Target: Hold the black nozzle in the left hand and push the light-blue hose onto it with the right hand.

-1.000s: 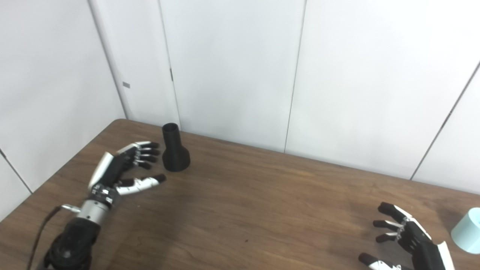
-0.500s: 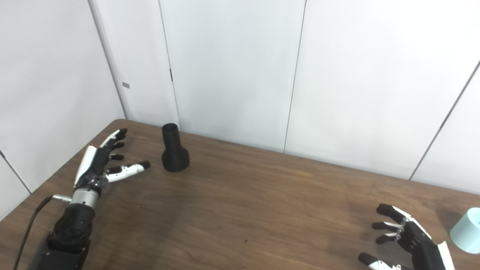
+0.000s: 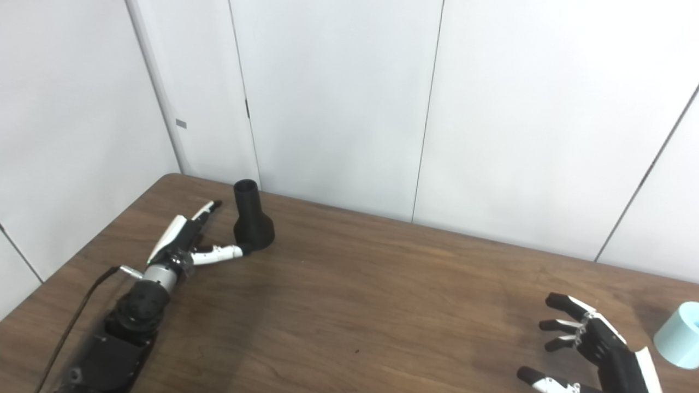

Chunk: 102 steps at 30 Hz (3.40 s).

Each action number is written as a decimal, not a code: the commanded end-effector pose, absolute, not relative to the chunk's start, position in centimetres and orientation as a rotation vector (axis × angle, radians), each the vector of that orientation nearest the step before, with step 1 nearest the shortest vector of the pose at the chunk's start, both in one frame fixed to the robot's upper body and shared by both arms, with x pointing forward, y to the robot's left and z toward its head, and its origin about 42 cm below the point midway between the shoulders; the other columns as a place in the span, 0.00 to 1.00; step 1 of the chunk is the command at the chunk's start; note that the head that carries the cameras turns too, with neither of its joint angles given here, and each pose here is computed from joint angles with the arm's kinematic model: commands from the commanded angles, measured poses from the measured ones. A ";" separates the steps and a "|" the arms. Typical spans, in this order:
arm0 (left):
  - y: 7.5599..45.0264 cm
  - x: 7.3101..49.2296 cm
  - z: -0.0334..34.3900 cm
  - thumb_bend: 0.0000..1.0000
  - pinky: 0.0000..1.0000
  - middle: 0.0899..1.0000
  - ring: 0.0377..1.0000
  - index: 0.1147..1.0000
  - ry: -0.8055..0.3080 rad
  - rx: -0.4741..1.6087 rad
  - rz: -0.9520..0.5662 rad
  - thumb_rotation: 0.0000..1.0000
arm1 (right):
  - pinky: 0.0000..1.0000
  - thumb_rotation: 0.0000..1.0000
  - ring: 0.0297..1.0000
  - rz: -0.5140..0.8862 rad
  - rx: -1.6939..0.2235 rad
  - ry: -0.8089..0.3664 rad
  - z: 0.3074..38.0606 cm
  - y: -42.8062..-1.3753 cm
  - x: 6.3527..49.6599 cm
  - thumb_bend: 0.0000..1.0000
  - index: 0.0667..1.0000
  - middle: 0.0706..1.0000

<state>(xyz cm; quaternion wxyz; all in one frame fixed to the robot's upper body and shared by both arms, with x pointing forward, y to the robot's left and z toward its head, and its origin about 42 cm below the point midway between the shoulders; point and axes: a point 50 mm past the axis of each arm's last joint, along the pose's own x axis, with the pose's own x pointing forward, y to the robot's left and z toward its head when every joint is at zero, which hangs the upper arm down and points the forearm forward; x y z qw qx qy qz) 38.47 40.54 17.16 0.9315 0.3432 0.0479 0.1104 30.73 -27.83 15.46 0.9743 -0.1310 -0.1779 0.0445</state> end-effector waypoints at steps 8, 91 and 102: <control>39.9 41.9 18.1 1.00 1.00 0.99 1.00 0.94 0.027 0.770 0.222 0.37 | 0.49 0.13 0.65 0.091 -0.282 -0.415 17.7 -27.4 30.4 0.80 0.75 0.79; 18.5 39.7 5.1 0.53 0.92 0.42 0.67 0.44 -0.285 0.950 -0.375 0.00 | 0.66 0.07 0.75 0.043 -0.272 -0.424 17.6 -28.7 31.8 0.80 0.86 0.87; 13.2 38.5 5.4 0.53 0.91 0.42 0.66 0.43 -0.409 0.964 -0.605 0.00 | 0.62 0.24 0.72 0.031 -0.383 -0.481 20.3 -30.2 32.4 0.85 0.83 0.83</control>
